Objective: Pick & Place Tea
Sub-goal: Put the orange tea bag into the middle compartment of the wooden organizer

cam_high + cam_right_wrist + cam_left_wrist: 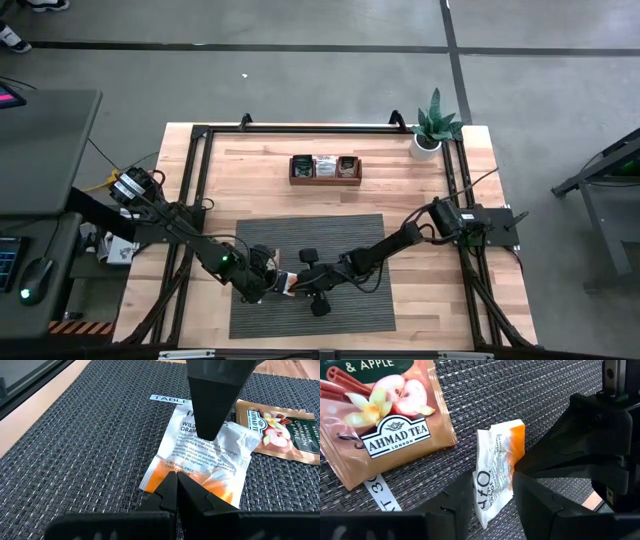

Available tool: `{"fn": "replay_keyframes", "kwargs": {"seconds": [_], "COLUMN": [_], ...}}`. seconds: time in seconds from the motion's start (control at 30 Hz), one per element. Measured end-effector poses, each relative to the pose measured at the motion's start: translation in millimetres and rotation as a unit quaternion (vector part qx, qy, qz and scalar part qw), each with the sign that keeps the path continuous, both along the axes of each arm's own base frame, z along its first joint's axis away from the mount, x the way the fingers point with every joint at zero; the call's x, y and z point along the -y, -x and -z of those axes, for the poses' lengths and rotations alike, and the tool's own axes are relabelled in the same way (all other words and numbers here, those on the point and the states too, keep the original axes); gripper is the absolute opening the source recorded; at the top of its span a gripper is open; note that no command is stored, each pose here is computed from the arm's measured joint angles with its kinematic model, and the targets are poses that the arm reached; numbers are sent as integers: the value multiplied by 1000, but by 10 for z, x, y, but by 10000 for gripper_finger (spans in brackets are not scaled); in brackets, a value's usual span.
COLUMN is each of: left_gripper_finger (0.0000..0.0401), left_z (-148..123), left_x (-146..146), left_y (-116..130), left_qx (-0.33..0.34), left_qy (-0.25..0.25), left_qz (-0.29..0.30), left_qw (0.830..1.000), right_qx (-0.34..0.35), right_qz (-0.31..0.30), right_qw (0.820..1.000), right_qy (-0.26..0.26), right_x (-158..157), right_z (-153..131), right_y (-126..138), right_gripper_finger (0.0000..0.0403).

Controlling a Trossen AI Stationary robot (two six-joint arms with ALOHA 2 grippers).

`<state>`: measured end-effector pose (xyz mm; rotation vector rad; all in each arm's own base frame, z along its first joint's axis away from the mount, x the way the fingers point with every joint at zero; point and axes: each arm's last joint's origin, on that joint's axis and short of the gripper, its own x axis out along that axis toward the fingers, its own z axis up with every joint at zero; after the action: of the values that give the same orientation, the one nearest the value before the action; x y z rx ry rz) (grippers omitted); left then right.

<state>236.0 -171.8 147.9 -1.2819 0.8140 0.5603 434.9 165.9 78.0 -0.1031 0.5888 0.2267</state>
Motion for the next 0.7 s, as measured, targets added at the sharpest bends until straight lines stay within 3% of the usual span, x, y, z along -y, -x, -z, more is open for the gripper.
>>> {"fn": "replay_keyframes", "kwargs": {"seconds": [0.37,0.7], "left_gripper_finger": [9,2], "left_z": [4,6], "left_x": [2,0], "left_y": [6,8], "left_qx": [-5,-4], "left_qy": [-5,-26], "left_qz": [15,44], "left_qw": [1000,999], "right_qx": [0,9], "right_qz": [0,-2], "right_qw": [1000,1000], "right_qy": [0,-5], "right_x": [-6,-11], "right_z": [0,-22], "right_y": [2,-5], "right_gripper_finger": [0,1]}}
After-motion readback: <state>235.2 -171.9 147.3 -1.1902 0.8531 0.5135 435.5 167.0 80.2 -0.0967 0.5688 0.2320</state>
